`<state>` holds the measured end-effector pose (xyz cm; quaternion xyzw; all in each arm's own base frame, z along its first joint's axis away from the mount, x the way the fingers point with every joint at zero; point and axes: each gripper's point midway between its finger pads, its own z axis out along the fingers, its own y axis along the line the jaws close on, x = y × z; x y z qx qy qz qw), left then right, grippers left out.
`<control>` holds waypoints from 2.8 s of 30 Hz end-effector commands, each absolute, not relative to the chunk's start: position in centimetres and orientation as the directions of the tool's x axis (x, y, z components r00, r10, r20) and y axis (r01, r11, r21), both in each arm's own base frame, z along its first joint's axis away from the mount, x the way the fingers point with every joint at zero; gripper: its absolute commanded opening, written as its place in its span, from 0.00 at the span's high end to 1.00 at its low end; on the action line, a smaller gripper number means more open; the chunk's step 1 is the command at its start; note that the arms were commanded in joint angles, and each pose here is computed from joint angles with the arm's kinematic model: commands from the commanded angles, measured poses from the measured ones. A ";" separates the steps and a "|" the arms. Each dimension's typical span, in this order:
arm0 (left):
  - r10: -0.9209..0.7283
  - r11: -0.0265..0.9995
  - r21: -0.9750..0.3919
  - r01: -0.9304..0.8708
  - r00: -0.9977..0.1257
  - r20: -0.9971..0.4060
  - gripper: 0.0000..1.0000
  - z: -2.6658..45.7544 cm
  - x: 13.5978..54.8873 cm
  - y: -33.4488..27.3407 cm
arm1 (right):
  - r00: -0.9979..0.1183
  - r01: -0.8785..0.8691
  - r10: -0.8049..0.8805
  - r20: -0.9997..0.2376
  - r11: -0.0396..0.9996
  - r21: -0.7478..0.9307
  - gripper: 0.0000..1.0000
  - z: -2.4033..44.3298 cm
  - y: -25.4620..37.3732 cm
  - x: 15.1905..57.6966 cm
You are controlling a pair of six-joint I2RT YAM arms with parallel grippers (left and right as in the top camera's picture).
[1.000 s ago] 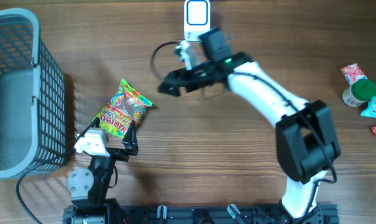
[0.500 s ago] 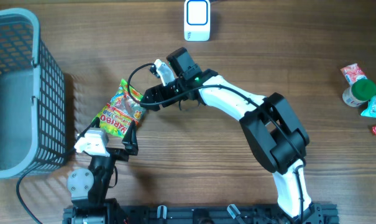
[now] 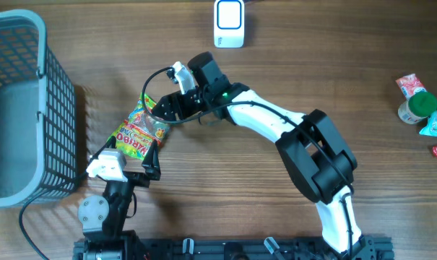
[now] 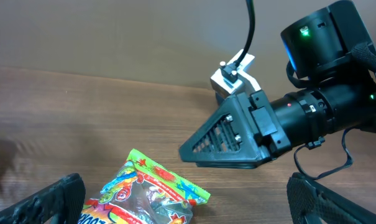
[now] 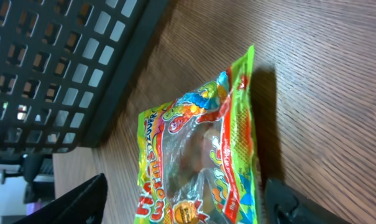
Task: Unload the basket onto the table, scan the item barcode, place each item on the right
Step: 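Reach the right gripper to the Haribo bag and grasp it, then lift the Haribo bag and turn it with the right gripper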
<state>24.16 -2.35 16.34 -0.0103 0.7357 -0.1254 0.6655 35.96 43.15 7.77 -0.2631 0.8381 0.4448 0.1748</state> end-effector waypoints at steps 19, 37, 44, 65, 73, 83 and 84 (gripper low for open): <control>-0.182 0.971 -0.198 0.137 -0.119 -0.976 0.00 15.9 24.2 -2.1 | -0.758 -0.649 -0.369 -0.538 0.503 0.570 0.31 -1.4 45.5 35.2; -0.182 0.971 -0.198 0.137 -0.119 -0.976 0.00 15.9 24.2 -2.1 | -0.983 -0.094 0.007 -0.181 0.833 0.545 0.96 6.6 28.9 40.4; -0.182 0.971 -0.198 0.137 -0.119 -0.976 0.00 15.9 24.2 -2.1 | -0.876 0.449 0.473 0.091 0.732 0.512 0.96 12.5 17.2 39.8; -0.182 0.971 -0.198 0.137 -0.119 -0.976 0.00 15.9 24.2 -2.1 | -0.634 0.737 0.530 0.564 0.635 0.231 0.96 12.6 15.8 29.6; -0.182 0.971 -0.198 0.137 -0.119 -0.976 0.00 15.9 24.2 -2.1 | -0.376 0.901 0.681 0.628 0.427 0.076 0.96 12.9 16.4 30.1; -0.182 0.971 -0.198 0.137 -0.119 -0.976 0.00 15.9 24.2 -2.1 | -0.354 0.931 0.722 0.595 0.331 0.153 0.09 12.5 16.6 33.6; -0.182 0.971 -0.198 0.137 -0.119 -0.976 0.00 15.9 24.2 -2.1 | -0.387 0.920 0.728 0.566 0.340 0.193 0.08 12.3 16.2 34.5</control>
